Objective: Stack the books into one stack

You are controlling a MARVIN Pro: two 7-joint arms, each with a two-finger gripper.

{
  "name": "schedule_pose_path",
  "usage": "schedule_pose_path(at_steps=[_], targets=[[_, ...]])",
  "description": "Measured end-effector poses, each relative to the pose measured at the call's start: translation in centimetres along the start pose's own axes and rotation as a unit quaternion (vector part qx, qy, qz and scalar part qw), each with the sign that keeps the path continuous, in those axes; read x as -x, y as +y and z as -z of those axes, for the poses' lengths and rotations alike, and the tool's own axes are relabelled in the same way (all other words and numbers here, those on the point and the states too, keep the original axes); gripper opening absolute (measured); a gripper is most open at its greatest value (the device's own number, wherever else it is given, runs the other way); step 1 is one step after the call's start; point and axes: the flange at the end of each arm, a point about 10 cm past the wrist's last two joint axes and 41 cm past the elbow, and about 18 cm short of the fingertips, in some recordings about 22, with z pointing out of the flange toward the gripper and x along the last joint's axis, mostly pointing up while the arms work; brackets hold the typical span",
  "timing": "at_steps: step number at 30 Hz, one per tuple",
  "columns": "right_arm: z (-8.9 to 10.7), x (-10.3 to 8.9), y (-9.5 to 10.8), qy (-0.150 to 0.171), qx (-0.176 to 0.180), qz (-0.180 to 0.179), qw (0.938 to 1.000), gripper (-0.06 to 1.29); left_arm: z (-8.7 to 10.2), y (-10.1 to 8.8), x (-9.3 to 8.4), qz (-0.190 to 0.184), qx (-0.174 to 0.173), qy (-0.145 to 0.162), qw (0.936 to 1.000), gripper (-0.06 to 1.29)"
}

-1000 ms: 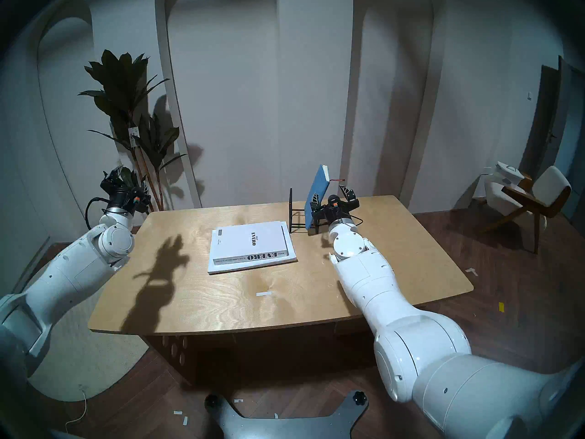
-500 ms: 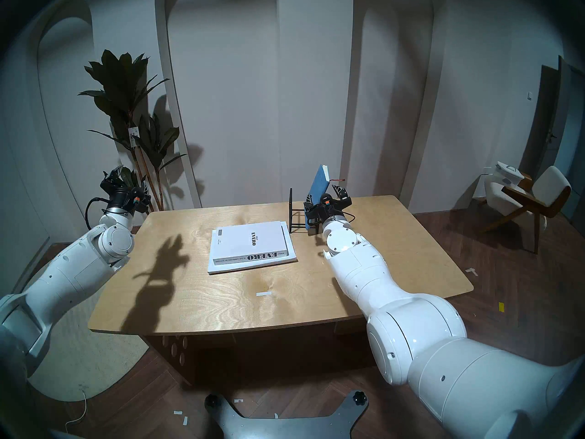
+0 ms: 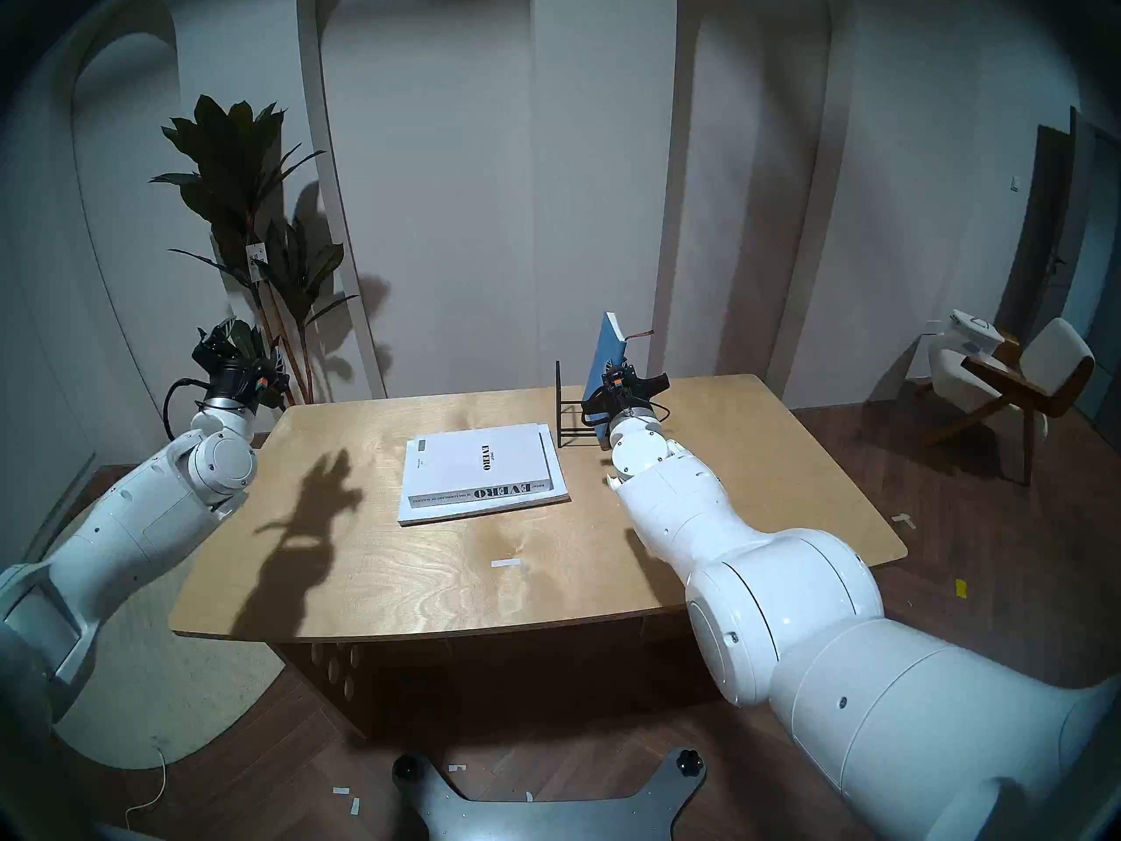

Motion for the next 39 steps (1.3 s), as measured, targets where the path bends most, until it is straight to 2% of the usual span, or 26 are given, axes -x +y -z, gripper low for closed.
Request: schedule_pose_path(at_steps=[10, 19, 25, 32, 35, 39], targets=[[-0.3, -1.5, 0.7, 0.033, 0.063, -0.012, 0.9974, 0.04, 0.0, 0.0, 0.0, 0.000, 0.000, 0.000, 1.0000, 1.22], [-0.9, -3.7, 1.1, 0.085, 0.087, -0.011, 0.9925, 0.04, 0.0, 0.0, 0.0, 0.000, 0.000, 0.001, 1.0000, 1.22], [-1.4, -5.7, 1.4, 0.127, 0.099, -0.014, 0.9868, 0.04, 0.0, 0.0, 0.0, 0.000, 0.000, 0.001, 1.0000, 1.22], [-1.9, -9.2, 1.6, 0.199, 0.107, -0.015, 0.9741, 0.04, 0.0, 0.0, 0.0, 0.000, 0.000, 0.001, 1.0000, 1.22], [-1.9, -10.7, 1.6, 0.234, 0.104, -0.006, 0.9666, 0.04, 0.0, 0.0, 0.0, 0.000, 0.000, 0.001, 1.0000, 1.22], [-1.8, -12.7, 1.4, 0.286, 0.094, 0.011, 0.9536, 0.04, 0.0, 0.0, 0.0, 0.000, 0.000, 0.001, 1.0000, 1.22]])
